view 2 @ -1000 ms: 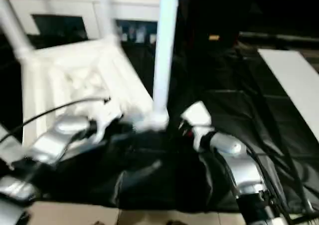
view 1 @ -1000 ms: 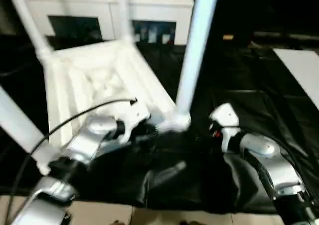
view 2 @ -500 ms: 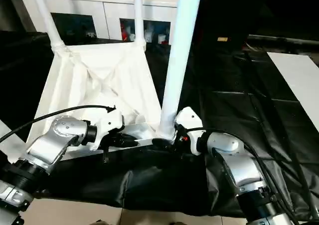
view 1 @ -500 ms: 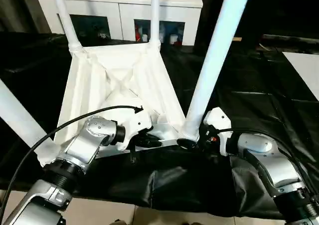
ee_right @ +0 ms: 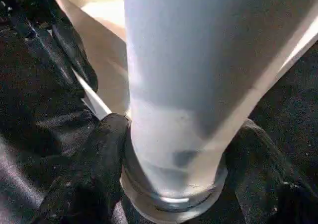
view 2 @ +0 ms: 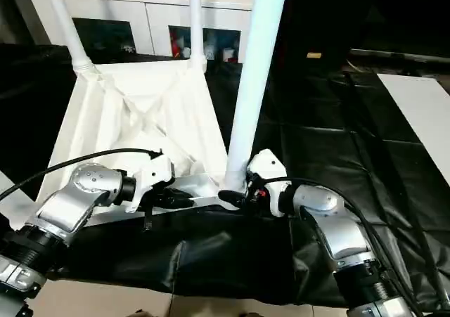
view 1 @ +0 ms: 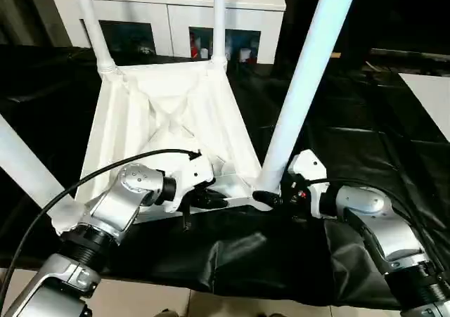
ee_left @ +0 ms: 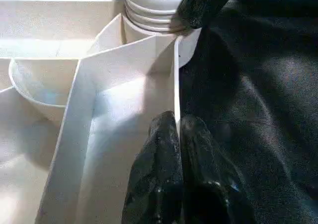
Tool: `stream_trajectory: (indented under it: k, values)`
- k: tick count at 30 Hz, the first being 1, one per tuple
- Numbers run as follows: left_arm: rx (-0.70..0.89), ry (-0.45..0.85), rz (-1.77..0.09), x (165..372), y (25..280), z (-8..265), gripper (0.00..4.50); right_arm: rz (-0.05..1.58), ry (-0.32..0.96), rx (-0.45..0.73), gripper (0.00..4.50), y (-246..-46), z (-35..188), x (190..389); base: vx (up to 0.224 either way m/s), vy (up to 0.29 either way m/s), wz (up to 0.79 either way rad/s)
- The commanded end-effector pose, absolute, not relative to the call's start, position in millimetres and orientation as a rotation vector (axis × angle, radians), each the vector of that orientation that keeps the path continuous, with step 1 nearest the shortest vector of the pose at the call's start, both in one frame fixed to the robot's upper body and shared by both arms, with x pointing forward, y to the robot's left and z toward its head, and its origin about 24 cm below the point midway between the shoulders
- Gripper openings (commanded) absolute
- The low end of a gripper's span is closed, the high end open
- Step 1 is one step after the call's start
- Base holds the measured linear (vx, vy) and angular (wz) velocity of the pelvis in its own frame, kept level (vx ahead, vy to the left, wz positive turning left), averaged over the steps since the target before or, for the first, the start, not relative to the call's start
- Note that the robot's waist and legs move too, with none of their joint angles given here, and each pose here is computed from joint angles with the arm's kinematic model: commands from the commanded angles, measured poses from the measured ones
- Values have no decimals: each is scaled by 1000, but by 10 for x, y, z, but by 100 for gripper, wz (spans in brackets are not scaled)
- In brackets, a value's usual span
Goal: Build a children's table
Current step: Rotate leg to tighten
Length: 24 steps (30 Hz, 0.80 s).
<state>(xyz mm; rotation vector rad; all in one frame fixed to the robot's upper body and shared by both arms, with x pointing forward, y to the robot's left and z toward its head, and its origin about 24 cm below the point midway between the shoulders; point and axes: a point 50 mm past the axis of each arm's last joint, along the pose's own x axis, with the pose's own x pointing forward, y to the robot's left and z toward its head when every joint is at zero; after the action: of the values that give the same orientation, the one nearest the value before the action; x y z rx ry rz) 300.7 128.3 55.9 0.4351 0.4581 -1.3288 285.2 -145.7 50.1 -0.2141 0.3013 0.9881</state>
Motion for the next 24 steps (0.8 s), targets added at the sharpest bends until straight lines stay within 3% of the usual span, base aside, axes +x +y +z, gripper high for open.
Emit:
stream_trajectory:
  k: [1,2,8,12,14,15,16,18,19,22,24]
  values:
    - [438,466,-1353,2969,1224,543,0,943,355,-184,260,-1468,376,2843,0,0,0]
    - [411,468,-1312,3000,1197,533,0,831,360,-168,259,-1470,330,2913,0,0,0]
    - [339,441,-1111,3171,977,510,0,513,386,-17,257,-1347,193,3087,0,0,0]
    - [300,447,-851,3351,748,456,0,296,437,32,257,-1085,89,3203,0,0,0]
    - [292,443,-769,3398,670,446,0,266,446,24,256,-944,81,3236,0,0,0]
    - [295,430,-716,3434,595,446,0,267,445,22,256,-772,97,3269,0,0,0]
    - [296,429,-715,3435,594,446,0,267,445,22,256,-768,98,3270,0,0,0]
    - [318,385,-638,3496,558,478,0,331,416,23,256,-559,160,3293,0,0,0]
    - [322,379,-633,3502,560,485,0,342,409,32,256,-541,172,3294,0,0,0]
    - [325,352,-618,3530,595,531,0,385,354,70,326,-502,251,3302,0,0,0]
    - [341,336,-619,3542,684,556,0,391,291,50,335,-549,320,3313,0,0,0]
